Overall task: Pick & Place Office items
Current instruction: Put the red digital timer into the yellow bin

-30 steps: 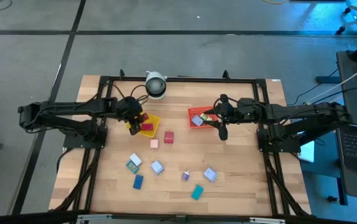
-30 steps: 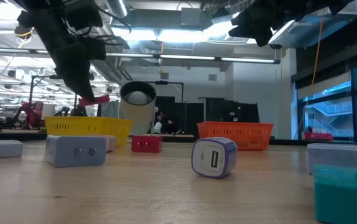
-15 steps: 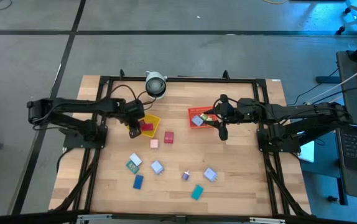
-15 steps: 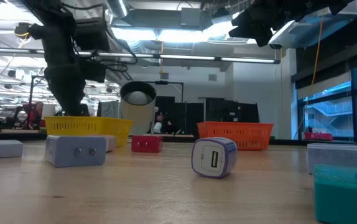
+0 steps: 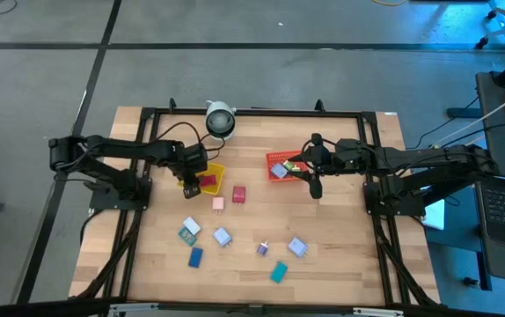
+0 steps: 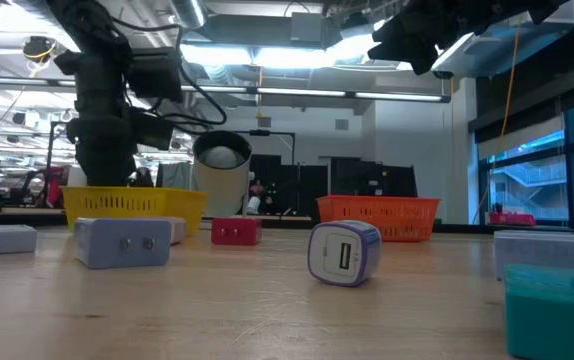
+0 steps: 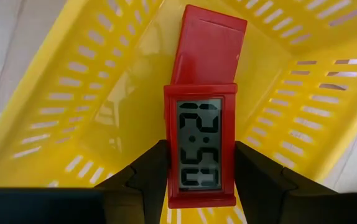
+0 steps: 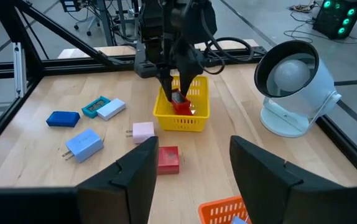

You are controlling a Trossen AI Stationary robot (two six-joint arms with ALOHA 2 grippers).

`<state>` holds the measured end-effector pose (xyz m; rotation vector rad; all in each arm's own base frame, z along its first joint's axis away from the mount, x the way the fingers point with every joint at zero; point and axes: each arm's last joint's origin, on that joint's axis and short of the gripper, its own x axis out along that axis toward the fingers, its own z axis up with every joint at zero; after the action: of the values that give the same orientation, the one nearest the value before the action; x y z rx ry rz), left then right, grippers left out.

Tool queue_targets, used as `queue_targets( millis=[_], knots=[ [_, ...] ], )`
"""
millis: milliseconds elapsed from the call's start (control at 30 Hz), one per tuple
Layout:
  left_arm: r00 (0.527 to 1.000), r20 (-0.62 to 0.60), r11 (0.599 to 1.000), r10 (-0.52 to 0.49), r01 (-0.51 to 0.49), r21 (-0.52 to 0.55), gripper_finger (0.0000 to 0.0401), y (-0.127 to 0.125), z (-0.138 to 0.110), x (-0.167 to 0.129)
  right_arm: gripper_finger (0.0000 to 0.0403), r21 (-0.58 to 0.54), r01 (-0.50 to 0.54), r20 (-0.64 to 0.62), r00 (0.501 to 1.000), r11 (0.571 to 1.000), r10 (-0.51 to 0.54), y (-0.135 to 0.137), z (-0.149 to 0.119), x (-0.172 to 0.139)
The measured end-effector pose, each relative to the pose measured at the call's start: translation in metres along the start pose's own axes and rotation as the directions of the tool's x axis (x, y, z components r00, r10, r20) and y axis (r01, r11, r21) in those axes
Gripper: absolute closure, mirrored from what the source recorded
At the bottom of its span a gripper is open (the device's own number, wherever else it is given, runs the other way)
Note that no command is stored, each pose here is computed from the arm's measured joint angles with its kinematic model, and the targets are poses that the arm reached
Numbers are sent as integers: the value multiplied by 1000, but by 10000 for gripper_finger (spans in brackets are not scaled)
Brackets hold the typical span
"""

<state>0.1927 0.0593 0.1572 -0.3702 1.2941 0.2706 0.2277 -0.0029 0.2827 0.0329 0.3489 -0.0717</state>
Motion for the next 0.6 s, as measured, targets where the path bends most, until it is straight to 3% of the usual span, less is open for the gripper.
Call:
queue_targets(
  millis=[367,600],
  knots=[
    [997,31,998,66,-67,22,233,2,1,-2,204,-1,0,0,1000,1000,0,0,0,0],
    [997,48,997,64,-66,42,187,2,2,-3,204,12,-42,-2,999,999,42,1,0,0]
  ],
)
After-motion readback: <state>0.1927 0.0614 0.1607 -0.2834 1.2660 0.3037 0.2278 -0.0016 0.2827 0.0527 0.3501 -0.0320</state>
